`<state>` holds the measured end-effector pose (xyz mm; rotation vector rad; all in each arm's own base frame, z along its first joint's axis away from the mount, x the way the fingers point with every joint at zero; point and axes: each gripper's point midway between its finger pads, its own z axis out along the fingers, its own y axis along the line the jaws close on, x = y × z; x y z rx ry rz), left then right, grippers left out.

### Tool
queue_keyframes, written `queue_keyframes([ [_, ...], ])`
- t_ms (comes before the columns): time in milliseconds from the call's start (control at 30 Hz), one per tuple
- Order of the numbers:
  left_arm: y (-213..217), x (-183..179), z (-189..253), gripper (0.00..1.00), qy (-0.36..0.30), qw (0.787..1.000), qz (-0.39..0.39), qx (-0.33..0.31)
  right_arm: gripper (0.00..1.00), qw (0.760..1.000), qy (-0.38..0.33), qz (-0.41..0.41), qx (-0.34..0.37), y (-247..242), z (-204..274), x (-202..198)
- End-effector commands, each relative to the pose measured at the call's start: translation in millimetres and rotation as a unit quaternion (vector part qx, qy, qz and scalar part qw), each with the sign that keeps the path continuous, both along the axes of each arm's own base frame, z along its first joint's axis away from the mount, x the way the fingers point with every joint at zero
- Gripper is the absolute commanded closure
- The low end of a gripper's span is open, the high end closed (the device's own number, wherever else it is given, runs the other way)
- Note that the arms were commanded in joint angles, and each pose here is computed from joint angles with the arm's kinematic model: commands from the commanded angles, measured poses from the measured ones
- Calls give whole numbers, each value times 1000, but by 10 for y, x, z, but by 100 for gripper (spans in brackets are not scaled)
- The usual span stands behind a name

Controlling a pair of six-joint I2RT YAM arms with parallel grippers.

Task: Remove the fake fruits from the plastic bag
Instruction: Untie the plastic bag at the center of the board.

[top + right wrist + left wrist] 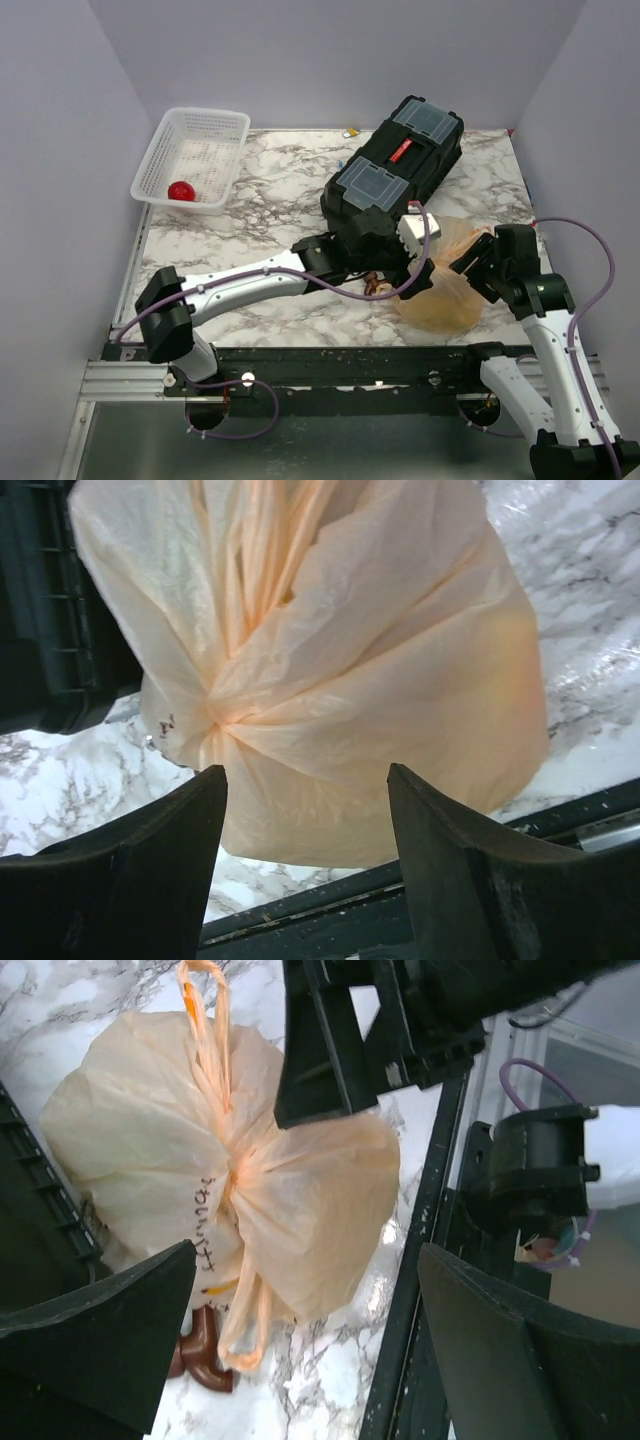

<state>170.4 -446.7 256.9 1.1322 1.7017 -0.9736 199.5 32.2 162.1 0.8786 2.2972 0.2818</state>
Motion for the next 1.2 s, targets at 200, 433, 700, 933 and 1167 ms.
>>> queue_keyframes([
  [200, -479, 444, -311, 23, -4, 998, 67, 22, 32, 998, -21, -50, -31, -225, 117, -321],
  [433, -707, 595, -606, 29, 10, 995, 81, 54, 32, 997, -33, -63, -21, -235, 85, -464],
  [700, -848, 743, -859, 41, 20, 990, 107, 87, 32, 997, -35, -66, -33, -280, 168, -470],
  [933, -780, 779, -964, 51, 19, 988, 126, 91, 32, 998, -33, -51, -35, -255, 181, -453],
  [1167, -837, 762, -1085, 64, 29, 987, 114, 109, 32, 999, -16, -21, -27, -156, 80, -349],
])
